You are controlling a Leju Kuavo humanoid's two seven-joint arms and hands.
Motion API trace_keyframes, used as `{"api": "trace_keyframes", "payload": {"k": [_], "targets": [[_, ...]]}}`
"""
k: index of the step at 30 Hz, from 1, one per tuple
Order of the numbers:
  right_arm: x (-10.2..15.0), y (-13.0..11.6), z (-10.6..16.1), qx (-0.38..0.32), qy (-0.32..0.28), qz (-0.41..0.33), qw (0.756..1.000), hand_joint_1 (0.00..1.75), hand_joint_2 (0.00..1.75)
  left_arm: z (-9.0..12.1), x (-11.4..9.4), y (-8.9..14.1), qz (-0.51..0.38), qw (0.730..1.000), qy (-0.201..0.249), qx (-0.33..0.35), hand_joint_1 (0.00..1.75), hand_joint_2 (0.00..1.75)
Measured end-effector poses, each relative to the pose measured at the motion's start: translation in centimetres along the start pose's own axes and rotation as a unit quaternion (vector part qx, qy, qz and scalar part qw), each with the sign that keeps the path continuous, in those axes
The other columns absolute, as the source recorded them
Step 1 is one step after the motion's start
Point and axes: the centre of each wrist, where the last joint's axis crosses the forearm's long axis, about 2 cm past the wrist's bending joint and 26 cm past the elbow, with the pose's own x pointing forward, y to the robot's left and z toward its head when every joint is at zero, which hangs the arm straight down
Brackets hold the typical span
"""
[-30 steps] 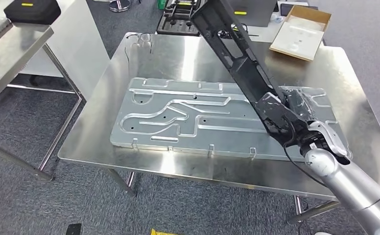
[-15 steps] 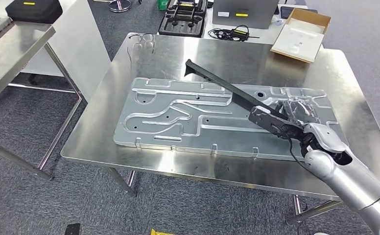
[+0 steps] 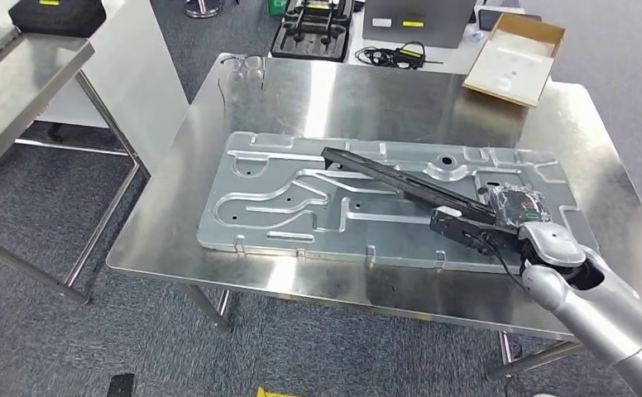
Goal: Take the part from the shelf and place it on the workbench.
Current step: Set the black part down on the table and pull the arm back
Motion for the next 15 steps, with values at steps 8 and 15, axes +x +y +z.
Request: {"api": "trace_keyframes", "payload": {"k": [8, 15], "targets": [[-0.4, 0.5, -0.1, 0.002, 0.009, 0.019, 1.000, 0.00, 0.00, 0.0, 0.0, 0.1, 0.003, 1.000, 0.001, 0.004, 0.00, 0.00], [-1.6, 0.5, -0.3, -0.021, 0.041, 0.093, 0.995, 0.00, 0.00, -0.1, 0.1, 0.0, 0.005, 1.000, 0.008, 0.015, 0.00, 0.00]]}}
